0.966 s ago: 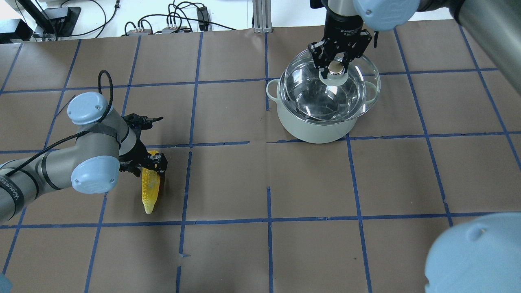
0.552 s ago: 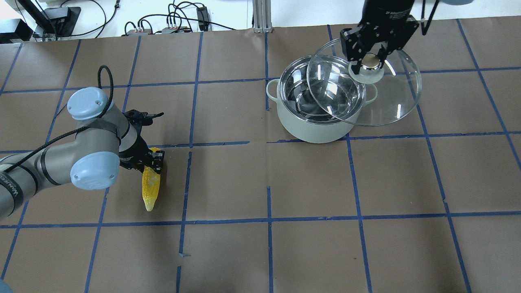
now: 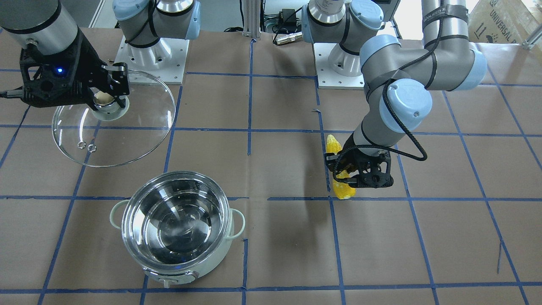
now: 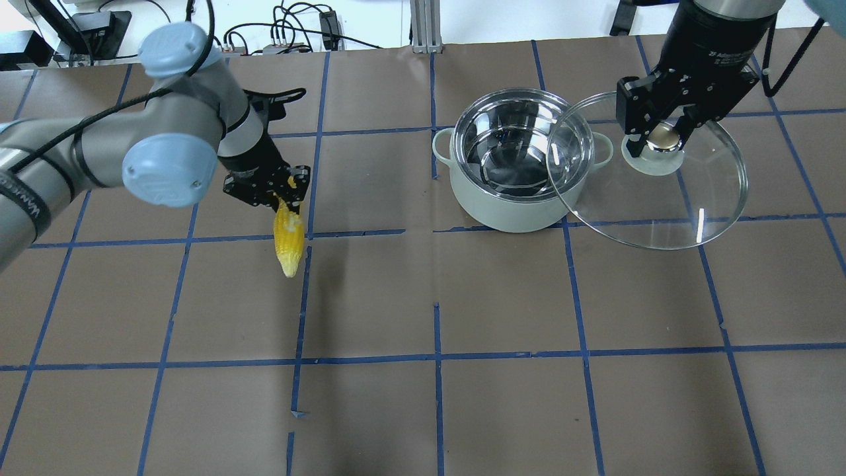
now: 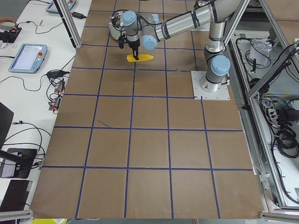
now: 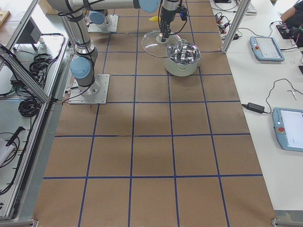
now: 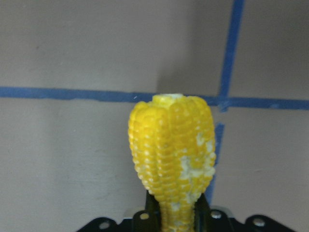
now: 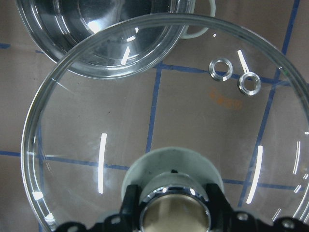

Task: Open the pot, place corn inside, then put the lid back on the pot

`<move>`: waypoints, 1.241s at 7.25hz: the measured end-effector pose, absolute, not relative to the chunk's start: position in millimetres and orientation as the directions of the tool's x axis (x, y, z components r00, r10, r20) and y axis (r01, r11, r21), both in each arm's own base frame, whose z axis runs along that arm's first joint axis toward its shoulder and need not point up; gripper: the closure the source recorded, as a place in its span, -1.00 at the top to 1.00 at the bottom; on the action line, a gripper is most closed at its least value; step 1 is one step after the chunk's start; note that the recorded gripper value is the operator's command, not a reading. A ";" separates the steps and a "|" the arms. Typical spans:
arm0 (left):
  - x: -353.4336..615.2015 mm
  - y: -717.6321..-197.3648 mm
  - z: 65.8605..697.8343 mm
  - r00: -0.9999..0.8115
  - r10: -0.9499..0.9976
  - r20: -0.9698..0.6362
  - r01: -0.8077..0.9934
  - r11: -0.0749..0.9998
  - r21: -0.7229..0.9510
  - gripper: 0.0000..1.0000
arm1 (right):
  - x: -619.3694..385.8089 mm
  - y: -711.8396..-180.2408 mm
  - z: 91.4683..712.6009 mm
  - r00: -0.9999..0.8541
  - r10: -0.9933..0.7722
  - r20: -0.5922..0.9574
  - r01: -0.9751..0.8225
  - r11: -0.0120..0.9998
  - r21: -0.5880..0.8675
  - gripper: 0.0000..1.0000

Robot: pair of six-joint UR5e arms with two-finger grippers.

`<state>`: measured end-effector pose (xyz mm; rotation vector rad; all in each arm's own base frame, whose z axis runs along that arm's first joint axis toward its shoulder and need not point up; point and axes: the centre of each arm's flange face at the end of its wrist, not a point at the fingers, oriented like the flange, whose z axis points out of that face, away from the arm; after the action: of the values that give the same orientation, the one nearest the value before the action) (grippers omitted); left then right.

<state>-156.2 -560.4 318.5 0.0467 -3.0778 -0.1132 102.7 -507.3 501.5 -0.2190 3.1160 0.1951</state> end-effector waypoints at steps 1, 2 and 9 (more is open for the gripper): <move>-201.5 -570.1 339.1 -0.998 0.009 0.061 0.012 0.999 0.045 -0.88 | 101.3 -504.0 498.6 -0.990 -0.140 -0.016 -0.141 0.982 0.127 -0.28; -252.3 -574.1 353.1 -0.996 0.060 0.059 0.061 0.998 0.014 -0.87 | 100.3 -502.6 497.2 -0.990 -0.143 -0.011 -0.143 0.981 0.130 -0.28; -464.7 -639.9 343.4 -0.987 0.140 0.083 0.133 0.987 -0.089 -0.72 | 99.3 -471.7 484.4 -0.990 -0.135 0.034 -0.128 0.978 0.166 -0.32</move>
<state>-464.7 -639.9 343.4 -0.2092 -3.0431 0.1271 99.3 -471.7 484.4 -0.2104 3.1689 0.2613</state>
